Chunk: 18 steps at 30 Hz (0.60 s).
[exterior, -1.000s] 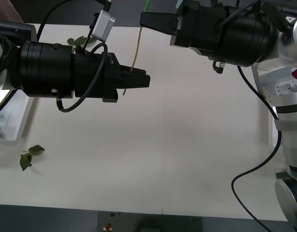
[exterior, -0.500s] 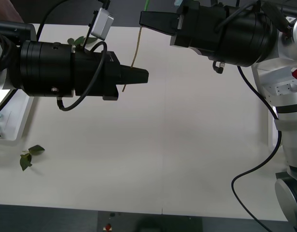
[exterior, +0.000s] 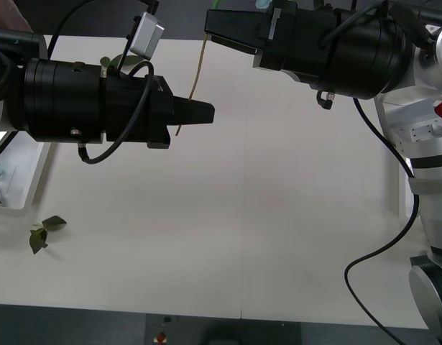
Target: Put the red flowers into the right box and the blue flowers into the left box
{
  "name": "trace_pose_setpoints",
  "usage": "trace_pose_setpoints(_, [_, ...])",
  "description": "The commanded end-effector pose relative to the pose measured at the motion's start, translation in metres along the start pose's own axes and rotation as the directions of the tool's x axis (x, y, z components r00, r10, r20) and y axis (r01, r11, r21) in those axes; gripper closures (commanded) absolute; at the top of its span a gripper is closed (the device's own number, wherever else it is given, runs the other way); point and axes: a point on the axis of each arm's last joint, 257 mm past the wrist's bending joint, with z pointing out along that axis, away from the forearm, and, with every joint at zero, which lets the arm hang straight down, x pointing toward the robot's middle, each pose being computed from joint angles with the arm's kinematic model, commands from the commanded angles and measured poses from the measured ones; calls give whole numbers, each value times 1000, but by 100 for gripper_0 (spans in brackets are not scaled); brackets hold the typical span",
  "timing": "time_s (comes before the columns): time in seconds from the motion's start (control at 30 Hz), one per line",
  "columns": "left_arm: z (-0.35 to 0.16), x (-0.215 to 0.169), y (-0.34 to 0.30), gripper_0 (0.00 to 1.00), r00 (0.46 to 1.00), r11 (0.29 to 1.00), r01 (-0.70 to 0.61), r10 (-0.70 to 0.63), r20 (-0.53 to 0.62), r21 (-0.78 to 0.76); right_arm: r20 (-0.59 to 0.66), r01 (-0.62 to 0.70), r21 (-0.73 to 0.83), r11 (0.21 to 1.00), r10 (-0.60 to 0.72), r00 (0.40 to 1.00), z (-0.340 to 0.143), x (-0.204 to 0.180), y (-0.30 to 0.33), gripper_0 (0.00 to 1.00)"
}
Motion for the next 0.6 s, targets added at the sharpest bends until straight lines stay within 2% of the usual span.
trace_pose_setpoints(0.03, [-37,-15,28,100,1000,994,6,-8,-22,-111,12,5,-31,1000,-5,1000,7,-11,15,0])
trace_pose_setpoints(0.4, [-165,-3,110,100,990,927,119,-137,-24,-356,12,5,-31,1000,-5,1000,7,-11,15,0])
trace_pose_setpoints(0.6, [-266,12,150,100,977,814,202,-209,50,-544,2,5,23,1000,-5,1000,-8,-5,0,0])
